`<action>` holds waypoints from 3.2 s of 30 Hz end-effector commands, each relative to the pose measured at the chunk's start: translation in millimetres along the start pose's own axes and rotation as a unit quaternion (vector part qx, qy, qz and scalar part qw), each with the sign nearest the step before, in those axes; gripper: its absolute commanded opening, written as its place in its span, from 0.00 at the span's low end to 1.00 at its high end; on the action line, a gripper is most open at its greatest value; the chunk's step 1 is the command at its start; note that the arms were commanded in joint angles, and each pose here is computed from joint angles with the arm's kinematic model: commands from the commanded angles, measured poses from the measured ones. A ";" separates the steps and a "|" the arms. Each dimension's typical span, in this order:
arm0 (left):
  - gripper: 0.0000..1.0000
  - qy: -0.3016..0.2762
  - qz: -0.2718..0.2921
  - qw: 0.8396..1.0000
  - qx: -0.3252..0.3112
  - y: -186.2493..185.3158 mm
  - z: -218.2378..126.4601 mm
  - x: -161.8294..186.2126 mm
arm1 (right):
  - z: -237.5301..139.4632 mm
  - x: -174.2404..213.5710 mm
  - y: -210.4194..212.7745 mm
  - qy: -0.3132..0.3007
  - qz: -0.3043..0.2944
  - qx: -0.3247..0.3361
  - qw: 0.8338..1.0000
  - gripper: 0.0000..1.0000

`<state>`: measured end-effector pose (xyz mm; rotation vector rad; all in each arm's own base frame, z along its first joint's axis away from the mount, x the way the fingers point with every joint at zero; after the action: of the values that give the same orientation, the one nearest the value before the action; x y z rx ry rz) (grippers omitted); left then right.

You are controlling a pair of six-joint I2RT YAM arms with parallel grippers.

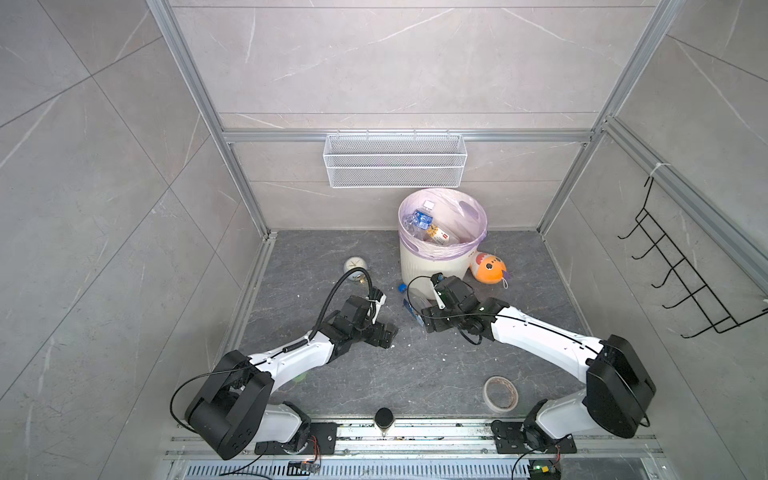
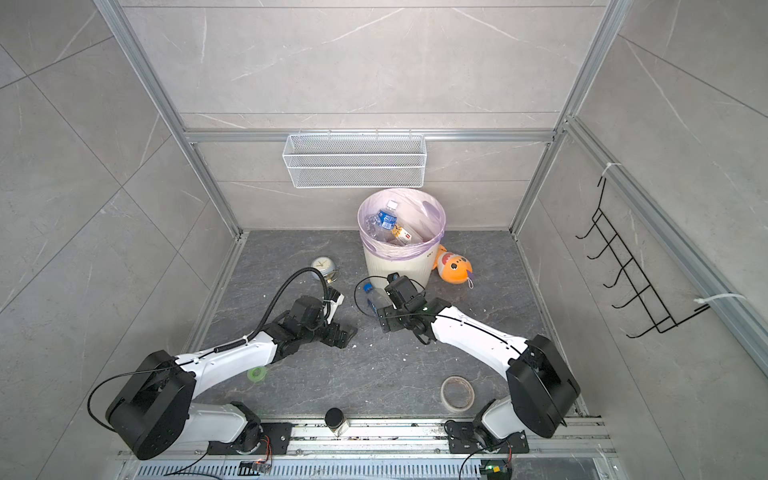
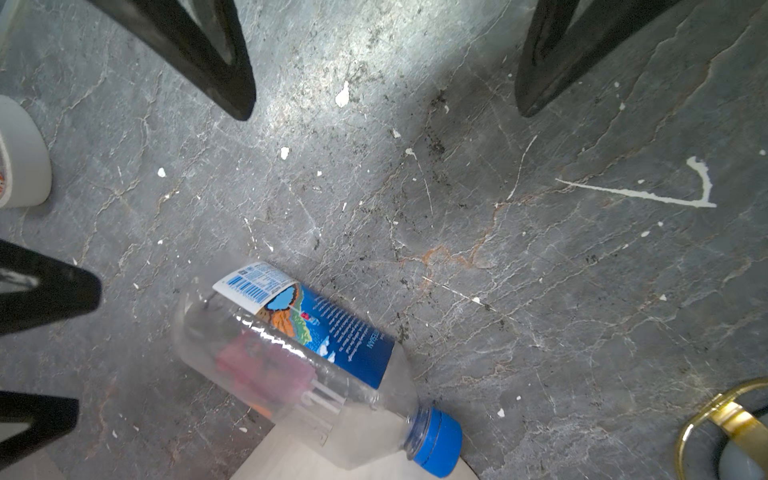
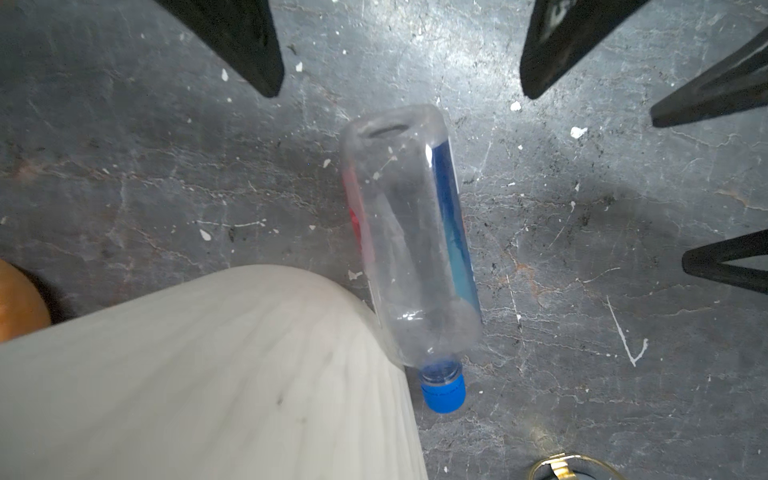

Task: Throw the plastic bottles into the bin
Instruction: 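Lower the right gripper and close it on the blue-capped bottle, then lift the blue-capped bottle upright with the right gripper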

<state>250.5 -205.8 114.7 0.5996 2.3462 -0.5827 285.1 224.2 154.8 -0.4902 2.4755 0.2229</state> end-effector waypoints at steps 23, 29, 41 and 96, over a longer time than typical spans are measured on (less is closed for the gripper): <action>1.00 -0.041 0.046 0.998 -0.004 0.2 -9.4 -0.7 | 72.2 -25.1 15.4 0.036 -0.068 0.043 0.996 0.92; 1.00 -0.039 0.045 0.998 -0.008 1.6 -7.9 -1.0 | 78.6 -19.1 16.3 0.050 -0.070 0.039 0.995 0.89; 1.00 -0.029 0.034 0.999 -0.023 6.8 -0.7 1.9 | 83.1 -13.5 17.1 0.057 -0.074 0.034 0.995 0.74; 1.00 -0.017 0.033 0.999 -0.001 2.3 6.4 3.0 | -190.2 48.6 -53.5 -0.284 0.088 0.006 0.955 0.50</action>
<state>245.2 -198.1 92.8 0.6502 2.3506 -0.5217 168.9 115.5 249.6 -0.2103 1.9999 0.3657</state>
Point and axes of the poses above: each gripper's point midway between its finger pads, its own z axis out along the fingers, its own y axis along the line the jaws close on, x = y × z, the point moved 5 cm from there along -z, back along the fingers
